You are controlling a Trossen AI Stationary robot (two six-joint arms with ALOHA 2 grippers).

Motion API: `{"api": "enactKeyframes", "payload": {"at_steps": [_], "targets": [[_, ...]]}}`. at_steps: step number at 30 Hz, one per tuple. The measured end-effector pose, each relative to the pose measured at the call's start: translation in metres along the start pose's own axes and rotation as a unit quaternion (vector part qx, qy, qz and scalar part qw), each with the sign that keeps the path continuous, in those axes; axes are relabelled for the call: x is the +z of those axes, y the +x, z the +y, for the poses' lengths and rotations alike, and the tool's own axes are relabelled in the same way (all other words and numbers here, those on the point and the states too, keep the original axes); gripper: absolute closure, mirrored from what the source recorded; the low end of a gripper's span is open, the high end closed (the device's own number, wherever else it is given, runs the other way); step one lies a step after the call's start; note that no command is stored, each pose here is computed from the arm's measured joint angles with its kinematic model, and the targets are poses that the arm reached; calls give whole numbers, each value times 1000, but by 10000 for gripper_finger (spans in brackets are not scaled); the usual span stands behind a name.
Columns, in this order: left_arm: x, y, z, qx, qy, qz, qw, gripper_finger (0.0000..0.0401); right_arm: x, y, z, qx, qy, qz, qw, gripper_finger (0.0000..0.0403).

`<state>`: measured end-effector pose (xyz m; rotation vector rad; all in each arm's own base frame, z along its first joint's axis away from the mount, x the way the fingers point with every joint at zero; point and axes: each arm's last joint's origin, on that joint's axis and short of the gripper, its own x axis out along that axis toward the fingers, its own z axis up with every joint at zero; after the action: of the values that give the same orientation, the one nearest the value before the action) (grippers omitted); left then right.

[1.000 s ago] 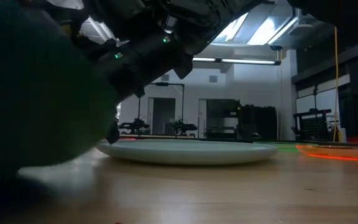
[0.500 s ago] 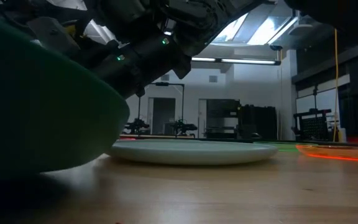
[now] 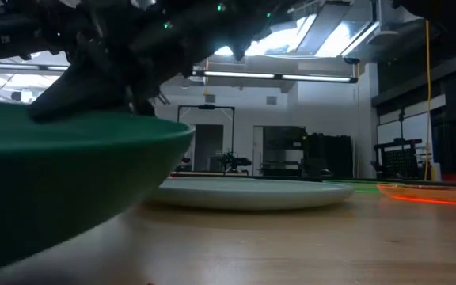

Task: Stack plastic plates
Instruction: Stack the green plate on top of the light blue plate

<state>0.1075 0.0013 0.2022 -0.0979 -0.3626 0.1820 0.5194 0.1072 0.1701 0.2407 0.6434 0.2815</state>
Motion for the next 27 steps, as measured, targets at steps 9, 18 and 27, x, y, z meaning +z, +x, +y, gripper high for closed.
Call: {"api": "enactKeyframes", "payload": {"at_steps": [9, 18, 27], "targets": [[0, 0, 0, 0, -1, 0, 1000, 399, 7, -15, -18, -62, -14, 21, 998, 403], [0, 0, 0, -1, -1, 0, 1000, 399, 19, -39, -20, -52, -27, 48, 997, 403], [0, 0, 0, -2, 0, 1, 1000, 399, 31, -64, -15, -55, -41, 38, 997, 403]]}}
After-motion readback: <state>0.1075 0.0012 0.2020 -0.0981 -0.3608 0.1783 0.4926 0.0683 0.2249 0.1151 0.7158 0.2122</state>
